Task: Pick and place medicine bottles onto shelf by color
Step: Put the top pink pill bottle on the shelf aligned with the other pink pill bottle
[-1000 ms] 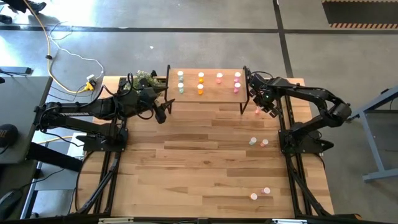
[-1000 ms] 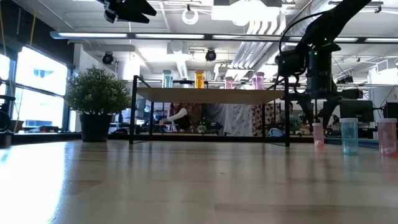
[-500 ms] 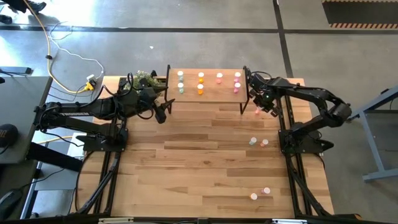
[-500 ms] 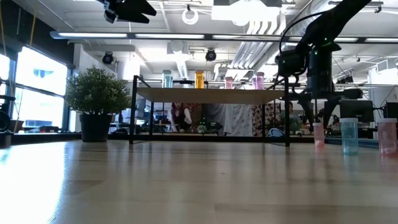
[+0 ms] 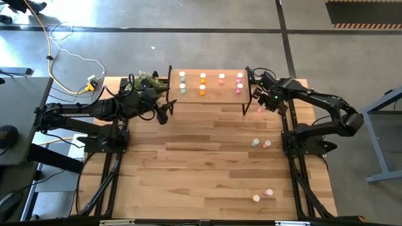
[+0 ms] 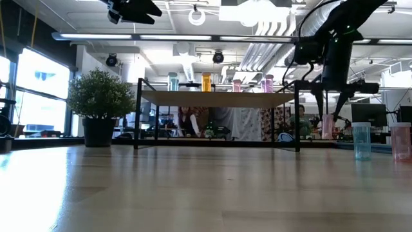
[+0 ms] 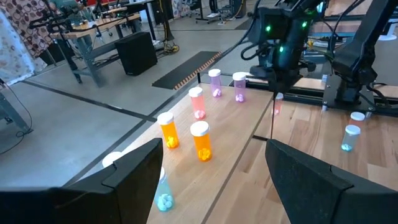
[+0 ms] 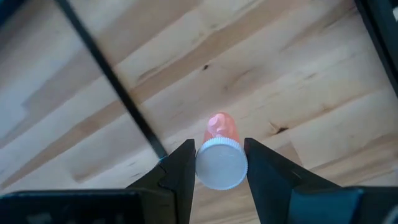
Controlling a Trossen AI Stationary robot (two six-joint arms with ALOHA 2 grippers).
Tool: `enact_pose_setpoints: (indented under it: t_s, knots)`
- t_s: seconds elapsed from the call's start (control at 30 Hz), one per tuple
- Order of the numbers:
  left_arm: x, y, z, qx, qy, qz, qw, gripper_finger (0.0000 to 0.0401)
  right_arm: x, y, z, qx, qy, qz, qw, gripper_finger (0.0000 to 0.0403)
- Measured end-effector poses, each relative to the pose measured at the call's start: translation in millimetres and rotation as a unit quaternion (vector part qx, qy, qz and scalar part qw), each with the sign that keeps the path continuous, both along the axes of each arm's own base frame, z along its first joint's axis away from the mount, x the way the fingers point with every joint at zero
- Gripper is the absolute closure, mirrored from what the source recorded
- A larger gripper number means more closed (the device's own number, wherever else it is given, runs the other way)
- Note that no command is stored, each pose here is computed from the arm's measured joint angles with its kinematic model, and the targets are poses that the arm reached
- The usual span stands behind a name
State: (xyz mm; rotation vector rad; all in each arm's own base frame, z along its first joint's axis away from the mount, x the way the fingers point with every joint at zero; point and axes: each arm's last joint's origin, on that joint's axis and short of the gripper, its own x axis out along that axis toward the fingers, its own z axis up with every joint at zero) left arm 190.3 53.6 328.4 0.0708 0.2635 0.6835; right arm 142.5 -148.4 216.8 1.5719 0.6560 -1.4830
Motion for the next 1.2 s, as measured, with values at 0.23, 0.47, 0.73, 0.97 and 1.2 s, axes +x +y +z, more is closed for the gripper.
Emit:
enact_pose_setpoints:
  t_s: [0.23,0.47,0.73,0.97,1.2]
  knots:
    - [0,0,0,0.0,0.0,0.0,1.0,0.0126,-11,10,21,-0.048,-0.033,0.004,0.998,0.0286]
    - [0,0,0,0.0,0.0,0.0,1.0,0.0126,-21,20,38,-0.095,-0.06,-0.001,0.994,0.0286]
    - [0,0,0,0.0,0.0,0.0,1.0,0.0126,-30,29,54,-0.145,-0.103,0.006,0.984,0.0286]
    - [0,0,0,0.0,0.0,0.0,1.0,0.0126,-31,31,70,-0.213,-0.157,0.015,0.964,0.0286]
    - [0,0,0,0.0,0.0,0.0,1.0,0.0126,-30,29,85,-0.277,-0.204,0.027,0.938,0.0286]
